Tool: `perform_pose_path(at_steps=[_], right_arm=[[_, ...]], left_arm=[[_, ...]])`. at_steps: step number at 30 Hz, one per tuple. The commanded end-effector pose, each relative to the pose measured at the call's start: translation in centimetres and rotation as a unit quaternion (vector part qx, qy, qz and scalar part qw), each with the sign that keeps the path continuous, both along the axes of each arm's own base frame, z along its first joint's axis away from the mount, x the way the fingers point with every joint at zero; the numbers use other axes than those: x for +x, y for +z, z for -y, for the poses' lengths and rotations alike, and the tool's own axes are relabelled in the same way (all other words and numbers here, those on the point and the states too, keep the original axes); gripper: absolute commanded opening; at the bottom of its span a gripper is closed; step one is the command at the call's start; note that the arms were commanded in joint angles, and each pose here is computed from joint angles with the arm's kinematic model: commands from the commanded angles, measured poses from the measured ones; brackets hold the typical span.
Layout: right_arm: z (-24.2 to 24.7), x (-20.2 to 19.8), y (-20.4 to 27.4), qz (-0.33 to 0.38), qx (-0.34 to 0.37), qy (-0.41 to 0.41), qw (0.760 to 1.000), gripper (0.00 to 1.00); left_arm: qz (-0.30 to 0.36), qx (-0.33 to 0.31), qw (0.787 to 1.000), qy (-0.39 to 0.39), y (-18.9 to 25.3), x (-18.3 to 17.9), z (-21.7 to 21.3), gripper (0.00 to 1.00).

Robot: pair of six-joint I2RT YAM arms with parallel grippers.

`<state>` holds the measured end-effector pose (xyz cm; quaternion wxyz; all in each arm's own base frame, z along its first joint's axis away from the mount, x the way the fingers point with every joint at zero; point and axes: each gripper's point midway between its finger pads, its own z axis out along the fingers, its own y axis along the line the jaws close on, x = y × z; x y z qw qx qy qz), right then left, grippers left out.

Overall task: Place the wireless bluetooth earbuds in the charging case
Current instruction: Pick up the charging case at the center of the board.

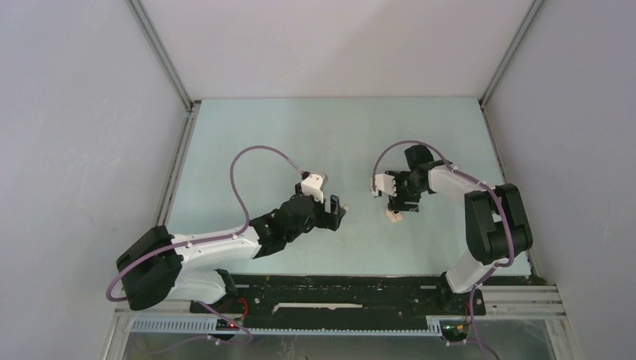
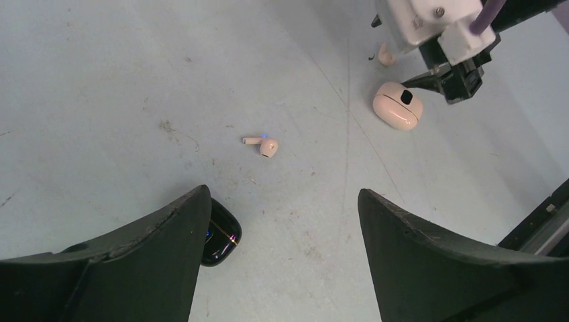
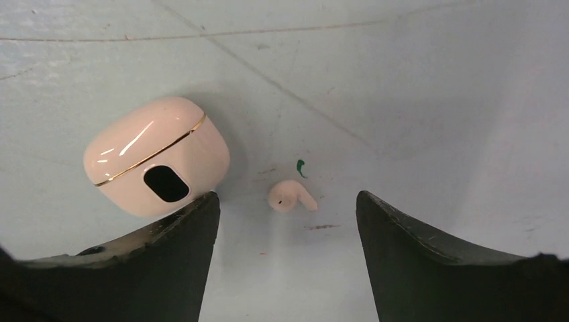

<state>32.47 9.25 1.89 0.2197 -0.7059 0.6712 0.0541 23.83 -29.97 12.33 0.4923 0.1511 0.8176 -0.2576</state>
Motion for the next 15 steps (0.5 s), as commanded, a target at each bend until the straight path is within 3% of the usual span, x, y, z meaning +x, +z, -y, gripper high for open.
perform_pose_path(at_steps=[1,9,15], right_arm=[[-1.1,-1.5,-0.4,-0.019,-0.014,0.040,0.999,0.78],[-3.3,-4.4,-0.2,-0.057,-0.005,0.075,0.996,0.90],[-5.2,-4.6,-0.6,-0.051,-0.006,0.093,0.994,0.90]], left_arm=[[0.022,-0.033,0.999,-0.006,2.4,0.1,0.6,0.86],[0.024,-0.031,0.999,-0.010,2.3,0.0,0.5,0.85],[0.024,-0.028,0.999,-0.007,2.3,-0.1,0.1,0.85]])
